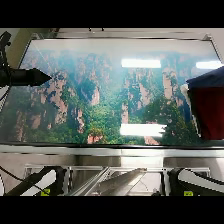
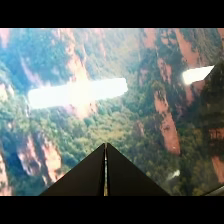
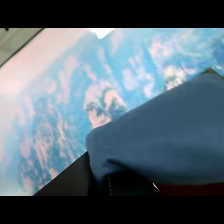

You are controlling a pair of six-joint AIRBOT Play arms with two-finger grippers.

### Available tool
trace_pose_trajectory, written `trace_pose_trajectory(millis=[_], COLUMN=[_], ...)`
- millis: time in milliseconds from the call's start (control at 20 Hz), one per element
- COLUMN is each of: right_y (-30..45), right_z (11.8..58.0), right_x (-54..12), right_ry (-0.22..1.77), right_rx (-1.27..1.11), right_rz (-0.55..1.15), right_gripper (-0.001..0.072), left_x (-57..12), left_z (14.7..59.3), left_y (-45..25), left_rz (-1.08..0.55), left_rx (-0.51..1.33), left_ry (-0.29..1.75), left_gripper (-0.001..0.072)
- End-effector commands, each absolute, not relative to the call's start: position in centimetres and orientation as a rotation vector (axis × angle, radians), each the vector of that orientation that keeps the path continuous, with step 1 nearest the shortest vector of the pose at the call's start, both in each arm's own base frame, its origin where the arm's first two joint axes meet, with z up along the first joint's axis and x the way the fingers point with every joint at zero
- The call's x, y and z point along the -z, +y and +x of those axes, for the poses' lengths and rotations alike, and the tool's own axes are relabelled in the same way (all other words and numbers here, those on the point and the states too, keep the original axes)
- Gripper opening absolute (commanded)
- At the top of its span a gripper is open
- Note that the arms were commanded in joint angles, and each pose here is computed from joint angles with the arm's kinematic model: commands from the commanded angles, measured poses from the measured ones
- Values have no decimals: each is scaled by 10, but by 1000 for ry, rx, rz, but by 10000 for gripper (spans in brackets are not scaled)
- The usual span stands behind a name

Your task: Fold the shirts.

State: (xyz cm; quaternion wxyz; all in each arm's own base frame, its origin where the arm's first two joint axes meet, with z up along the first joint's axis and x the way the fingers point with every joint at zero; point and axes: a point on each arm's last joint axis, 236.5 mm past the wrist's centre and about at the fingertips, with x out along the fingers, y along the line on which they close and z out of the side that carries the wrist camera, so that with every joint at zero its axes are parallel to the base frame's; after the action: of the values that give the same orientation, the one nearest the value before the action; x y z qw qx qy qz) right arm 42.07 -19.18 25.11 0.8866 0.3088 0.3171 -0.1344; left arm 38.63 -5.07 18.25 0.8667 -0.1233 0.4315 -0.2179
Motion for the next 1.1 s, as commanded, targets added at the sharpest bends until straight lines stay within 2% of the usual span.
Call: trace_pose_trajectory(millis=[0, 550, 600, 700, 750, 900, 1050], right_y=[-194, -188, -186, -183, -182, -188, -189], right_z=[361, 224, 215, 206, 202, 206, 251], right_x=[-197, -19, -11, -3, -3, -17, -61], right_ry=[922, 1472, 1503, 1547, 1573, 1554, 1390], right_rx=[379, 786, 810, 819, 811, 815, 719], right_rz=[667, 781, 784, 778, 767, 756, 760], right_gripper=[14, 25, 74, 663, 707, 707, 680], left_x=[-182, -178, -178, -178, -178, -178, -182], left_z=[386, 377, 377, 377, 377, 378, 383], left_y=[-51, -54, -54, -54, -54, -54, -52], left_rz=[-256, -254, -254, -254, -254, -255, -255], left_rx=[457, 479, 479, 479, 479, 478, 466], left_ry=[905, 944, 944, 944, 944, 942, 917], left_gripper=[12, 12, 12, 12, 12, 12, 12])
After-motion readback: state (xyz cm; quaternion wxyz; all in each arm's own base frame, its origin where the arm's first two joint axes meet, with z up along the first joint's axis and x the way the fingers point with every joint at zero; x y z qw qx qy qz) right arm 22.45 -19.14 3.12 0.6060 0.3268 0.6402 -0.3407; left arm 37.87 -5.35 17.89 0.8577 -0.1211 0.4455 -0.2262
